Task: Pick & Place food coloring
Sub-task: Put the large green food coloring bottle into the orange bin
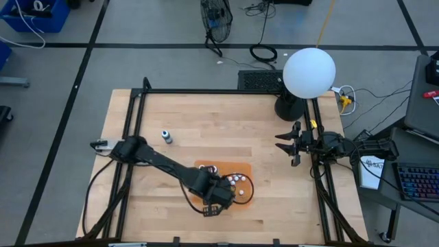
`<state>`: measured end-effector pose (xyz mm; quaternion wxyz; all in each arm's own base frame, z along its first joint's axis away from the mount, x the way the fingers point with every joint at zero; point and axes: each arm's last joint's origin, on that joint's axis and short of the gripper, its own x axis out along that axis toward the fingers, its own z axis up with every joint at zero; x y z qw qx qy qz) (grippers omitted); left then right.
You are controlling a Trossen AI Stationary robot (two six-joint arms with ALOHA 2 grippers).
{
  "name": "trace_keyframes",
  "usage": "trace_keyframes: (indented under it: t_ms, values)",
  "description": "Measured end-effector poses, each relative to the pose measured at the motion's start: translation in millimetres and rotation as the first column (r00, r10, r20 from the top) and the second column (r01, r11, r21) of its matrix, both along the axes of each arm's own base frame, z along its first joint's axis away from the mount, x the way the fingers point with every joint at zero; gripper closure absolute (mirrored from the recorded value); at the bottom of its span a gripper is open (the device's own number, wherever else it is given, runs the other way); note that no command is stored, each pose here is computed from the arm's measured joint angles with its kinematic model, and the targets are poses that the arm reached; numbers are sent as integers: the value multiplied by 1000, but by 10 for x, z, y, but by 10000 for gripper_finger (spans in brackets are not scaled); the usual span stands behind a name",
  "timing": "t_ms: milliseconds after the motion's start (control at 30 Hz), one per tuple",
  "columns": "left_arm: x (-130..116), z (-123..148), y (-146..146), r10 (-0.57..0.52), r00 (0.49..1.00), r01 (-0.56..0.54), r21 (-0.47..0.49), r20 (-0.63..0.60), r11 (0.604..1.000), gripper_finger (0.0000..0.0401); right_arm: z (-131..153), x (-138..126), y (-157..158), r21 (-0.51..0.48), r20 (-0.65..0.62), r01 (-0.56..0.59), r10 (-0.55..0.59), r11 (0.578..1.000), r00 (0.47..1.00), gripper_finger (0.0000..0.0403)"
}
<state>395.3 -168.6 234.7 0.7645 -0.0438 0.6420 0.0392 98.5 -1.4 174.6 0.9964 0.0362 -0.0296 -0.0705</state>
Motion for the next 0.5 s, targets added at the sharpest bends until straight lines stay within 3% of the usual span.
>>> trace_keyframes:
  t_ms: [300, 500]
  values:
    - [141, -328, 70, -1, 998, 2, 12, -68, 1000, 264, -1, 0, 0, 0, -1, -1, 1, 1000, 1000, 259]
    - [171, -335, 123, 6, 998, -5, 10, -64, 1000, 264, -1, 0, 0, 0, -1, -1, 1, 1000, 1000, 259]
